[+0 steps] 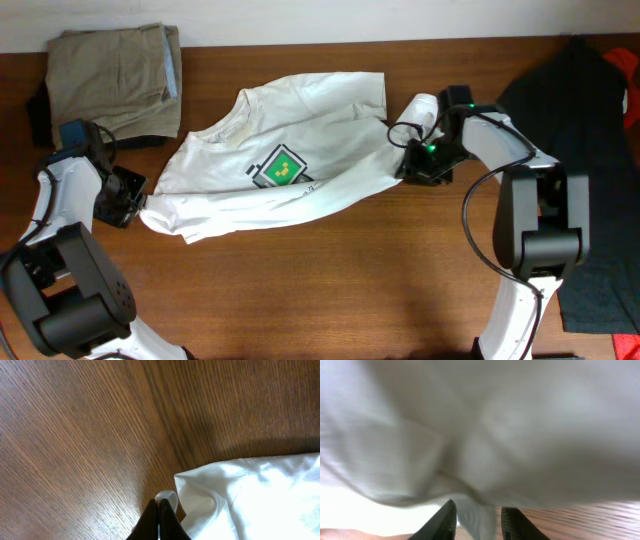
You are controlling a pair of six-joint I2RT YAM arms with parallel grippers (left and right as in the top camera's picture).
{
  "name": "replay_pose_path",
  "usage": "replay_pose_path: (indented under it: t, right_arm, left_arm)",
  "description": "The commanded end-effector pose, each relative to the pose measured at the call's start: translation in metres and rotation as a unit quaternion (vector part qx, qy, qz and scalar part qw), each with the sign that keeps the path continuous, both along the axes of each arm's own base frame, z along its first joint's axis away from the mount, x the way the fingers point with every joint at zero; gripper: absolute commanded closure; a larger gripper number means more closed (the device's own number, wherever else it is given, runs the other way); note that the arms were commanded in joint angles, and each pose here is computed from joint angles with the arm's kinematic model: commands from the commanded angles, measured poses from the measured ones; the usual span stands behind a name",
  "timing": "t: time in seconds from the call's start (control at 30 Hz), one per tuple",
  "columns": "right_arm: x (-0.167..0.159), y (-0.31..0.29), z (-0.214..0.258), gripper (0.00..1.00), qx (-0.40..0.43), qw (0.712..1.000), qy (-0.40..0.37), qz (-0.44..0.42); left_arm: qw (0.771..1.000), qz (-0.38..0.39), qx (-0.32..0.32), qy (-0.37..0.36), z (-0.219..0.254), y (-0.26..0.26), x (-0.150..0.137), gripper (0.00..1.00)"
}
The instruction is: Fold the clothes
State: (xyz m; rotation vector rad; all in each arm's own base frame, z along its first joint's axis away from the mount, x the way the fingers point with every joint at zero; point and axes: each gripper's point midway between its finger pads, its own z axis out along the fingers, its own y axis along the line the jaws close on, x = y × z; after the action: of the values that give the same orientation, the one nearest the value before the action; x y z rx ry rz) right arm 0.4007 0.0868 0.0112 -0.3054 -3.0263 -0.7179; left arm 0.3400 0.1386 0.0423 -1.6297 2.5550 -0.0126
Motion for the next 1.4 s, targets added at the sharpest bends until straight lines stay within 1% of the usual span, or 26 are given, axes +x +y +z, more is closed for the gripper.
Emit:
replay_pose_path:
  t: [0.0,0.03,0.07,0.17,0.2,0.27,0.3,0.4,0.47,0.5,0.53,0.63,0.7,0.77,0.83,0.9,0.93,1.0,1.03,1.13,1.17,1.2,1.3,1.33,1.37]
  right_arm:
    - [0.006,-0.004,0.009,0.83,-0.001,1.000,-0.012,-0.003]
    - [0.006,-0.004,0.009,0.88,-0.001,1.000,-0.012,-0.003]
    - [0.006,-0.004,0.009,0.96,0.000,1.000,-0.012,-0.003]
    - [0.006,-0.004,0.009,0.95,-0.001,1.000,-0.012,-0.004]
    - [0.007,-0.005,0.009,0.85,-0.001,1.000,-0.014,-0.003]
    - [0.008,-0.006,0.006,0.62,-0.012,1.000,-0.018,-0.001]
    - [0.006,-0.002,0.004,0.57,-0.013,1.000,-0.016,0.004]
    - [0.006,0.011,0.002,0.58,-0.013,0.999,-0.025,0.020]
    - [0.007,0.017,0.002,0.73,-0.013,0.999,-0.028,0.023]
    - [0.008,0.018,0.002,0.90,-0.013,0.999,-0.030,0.023]
    - [0.009,0.017,0.003,0.96,-0.012,0.999,-0.032,0.022]
    - [0.018,0.006,0.016,0.96,-0.010,0.999,-0.033,-0.013]
    - [0.017,-0.007,0.048,0.96,-0.010,0.999,-0.043,-0.029]
    - [0.010,-0.013,0.089,0.96,-0.006,0.997,-0.071,-0.036]
    - [-0.006,-0.013,0.143,0.96,-0.005,0.993,-0.114,-0.037]
    - [-0.032,-0.014,0.206,0.96,-0.002,0.984,-0.176,-0.038]
    - [-0.045,-0.014,0.233,0.96,-0.001,0.977,-0.210,-0.038]
    - [-0.081,-0.014,0.293,0.96,0.003,0.955,-0.292,-0.042]
    - [-0.101,-0.014,0.315,0.96,0.006,0.945,-0.323,-0.046]
    - [-0.153,-0.018,0.366,0.96,0.008,0.910,-0.408,-0.069]
    - [-0.176,-0.026,0.385,0.87,-0.009,0.889,-0.450,-0.085]
    - [-0.188,-0.032,0.394,0.84,-0.021,0.876,-0.472,-0.096]
    - [-0.197,-0.036,0.400,0.81,-0.025,0.868,-0.483,-0.110]
    - [-0.195,-0.036,0.398,0.82,-0.025,0.870,-0.479,-0.110]
    - [-0.193,-0.036,0.394,0.87,-0.026,0.875,-0.471,-0.110]
  left_arm:
    - [1.000,0.004,0.004,0.002,-0.001,0.001,0.000,0.98]
    - [1.000,0.004,0.004,0.002,-0.001,0.001,0.000,0.98]
    - [1.000,0.004,0.004,0.002,-0.001,0.001,0.000,0.98]
    - [1.000,0.004,0.004,0.002,-0.001,0.001,0.000,0.98]
    - [1.000,0.004,0.004,0.002,-0.001,0.001,0.000,0.98]
    - [1.000,0.004,0.004,0.002,-0.001,0.001,0.000,0.98]
    - [1.000,0.004,0.004,0.002,-0.001,0.001,0.000,0.98]
    - [1.000,0.004,0.004,0.002,-0.001,0.001,0.000,0.98]
    - [1.000,0.004,0.004,0.002,-0.001,0.001,0.000,0.98]
    - [1.000,0.006,0.004,0.002,-0.001,0.003,0.000,0.98]
    - [1.000,0.006,0.004,0.002,-0.001,0.003,0.000,0.98]
    - [1.000,0.006,0.005,0.001,0.001,0.002,0.000,0.99]
    - [1.000,0.004,0.009,-0.013,0.022,-0.001,-0.004,0.99]
    - [0.998,0.002,0.014,-0.055,0.061,-0.006,-0.007,0.99]
    - [0.991,-0.019,0.024,-0.129,0.113,-0.016,-0.010,0.99]
    - [0.971,-0.026,0.054,-0.232,0.187,-0.028,-0.028,0.99]
    - [0.959,-0.031,0.064,-0.275,0.215,-0.035,-0.038,0.99]
    - [0.918,-0.037,0.108,-0.381,0.283,-0.051,-0.078,0.99]
    - [0.901,-0.038,0.123,-0.414,0.303,-0.058,-0.093,0.99]
    - [0.832,-0.043,0.174,-0.525,0.375,-0.081,-0.152,0.99]
    - [0.788,-0.057,0.210,-0.576,0.417,-0.095,-0.187,0.99]
    - [0.776,-0.057,0.218,-0.590,0.434,-0.101,-0.203,0.99]
    - [0.764,-0.061,0.228,-0.600,0.448,-0.106,-0.216,0.99]
    - [0.766,-0.063,0.230,-0.597,0.446,-0.106,-0.216,0.99]
    - [0.771,-0.061,0.232,-0.590,0.442,-0.104,-0.216,0.99]
